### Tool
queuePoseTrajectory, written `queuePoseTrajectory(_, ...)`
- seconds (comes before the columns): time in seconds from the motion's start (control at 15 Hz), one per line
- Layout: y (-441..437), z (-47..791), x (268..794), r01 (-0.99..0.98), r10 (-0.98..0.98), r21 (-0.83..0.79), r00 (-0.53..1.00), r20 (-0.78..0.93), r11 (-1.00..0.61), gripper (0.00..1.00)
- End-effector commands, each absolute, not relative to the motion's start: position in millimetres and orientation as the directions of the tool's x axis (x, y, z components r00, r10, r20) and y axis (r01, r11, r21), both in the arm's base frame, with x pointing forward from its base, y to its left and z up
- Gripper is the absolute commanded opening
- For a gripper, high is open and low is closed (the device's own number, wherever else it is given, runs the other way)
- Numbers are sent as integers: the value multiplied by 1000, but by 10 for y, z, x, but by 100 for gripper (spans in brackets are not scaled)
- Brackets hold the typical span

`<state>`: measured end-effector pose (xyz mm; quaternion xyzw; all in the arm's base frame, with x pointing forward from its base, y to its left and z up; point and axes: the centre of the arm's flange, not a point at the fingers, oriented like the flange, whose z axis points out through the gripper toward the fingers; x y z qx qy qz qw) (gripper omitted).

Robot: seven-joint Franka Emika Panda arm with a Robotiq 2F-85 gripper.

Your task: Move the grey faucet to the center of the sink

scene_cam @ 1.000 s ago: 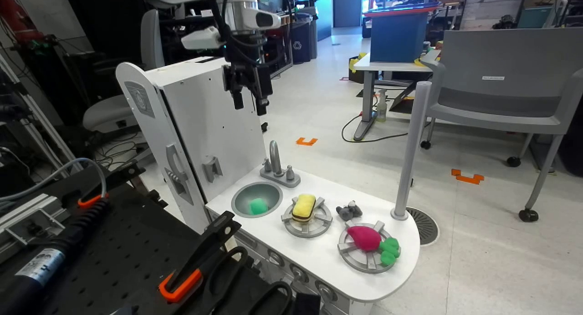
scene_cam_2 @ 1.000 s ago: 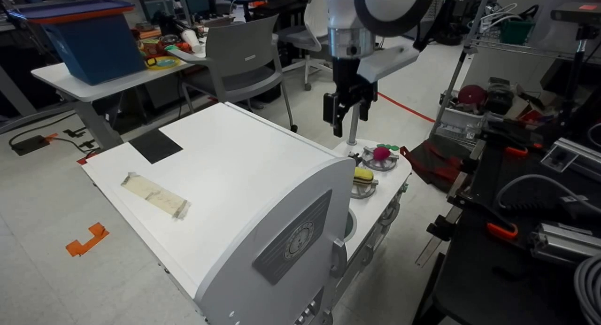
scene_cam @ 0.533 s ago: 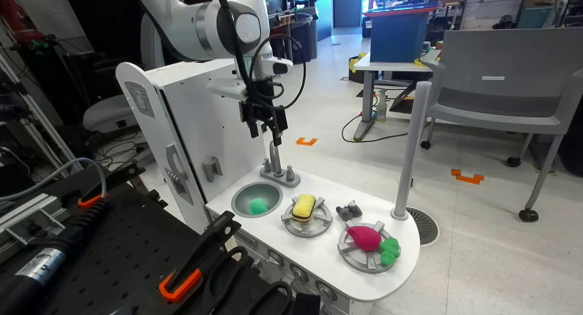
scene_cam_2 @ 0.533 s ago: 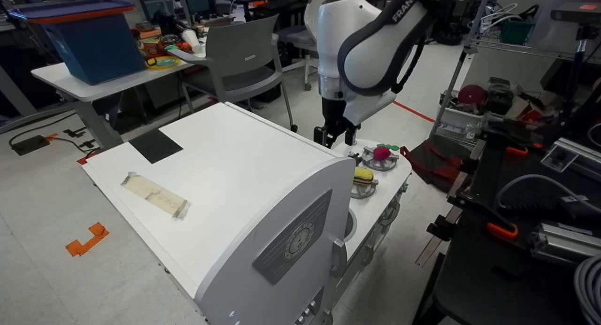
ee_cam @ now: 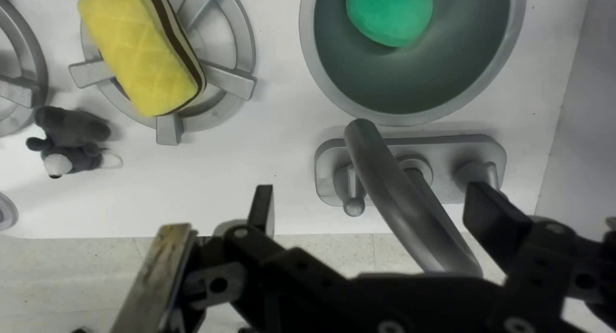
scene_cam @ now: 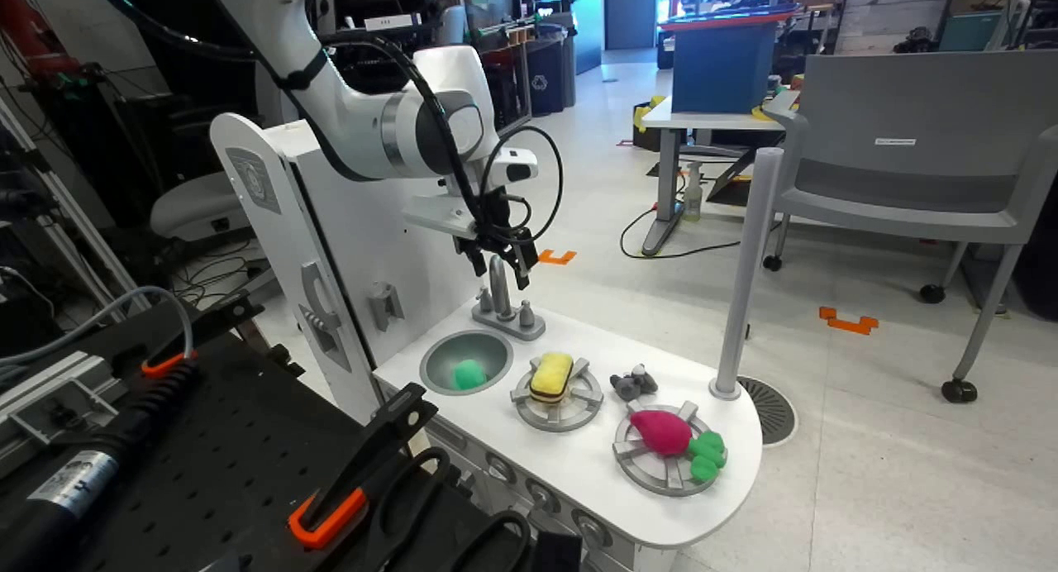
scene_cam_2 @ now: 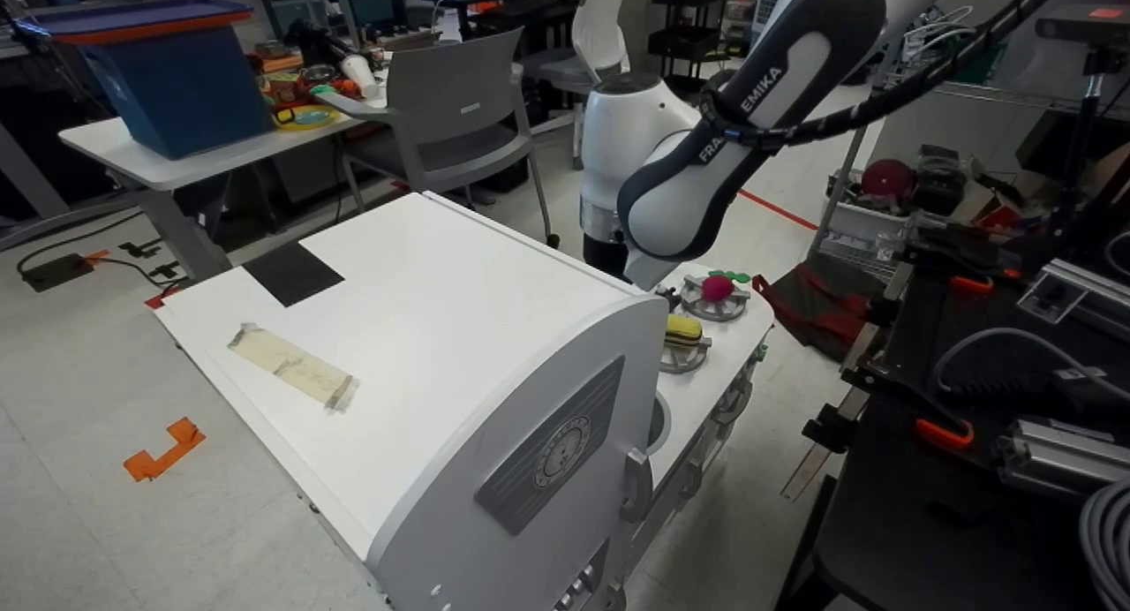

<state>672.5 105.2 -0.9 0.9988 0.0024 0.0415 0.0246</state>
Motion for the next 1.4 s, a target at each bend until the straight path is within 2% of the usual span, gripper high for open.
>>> queuePoseTrajectory(0.0,1190,-291,6849,85,96,77,985,145,-993,100)
queuePoseTrajectory(0.2,1343,-468,6775,147,160,84,971,180,-986,100)
queuePoseTrajectory(0.27,1394,-508,6744,157,170,86,968,185,-984,75)
queuePoseTrajectory(0.33,1439,-519,6706,169,182,79,964,196,-982,74)
queuePoseTrajectory(0.4,1461,-477,6692,180,192,77,959,207,-981,68)
queuePoseTrajectory(0.6,1549,-454,6547,222,228,51,951,210,-974,42)
queuePoseTrajectory(1.0,1718,-519,6170,256,254,9,958,135,-967,0)
queuePoseTrajectory(1.33,1858,-540,6071,241,237,-5,959,154,-971,0)
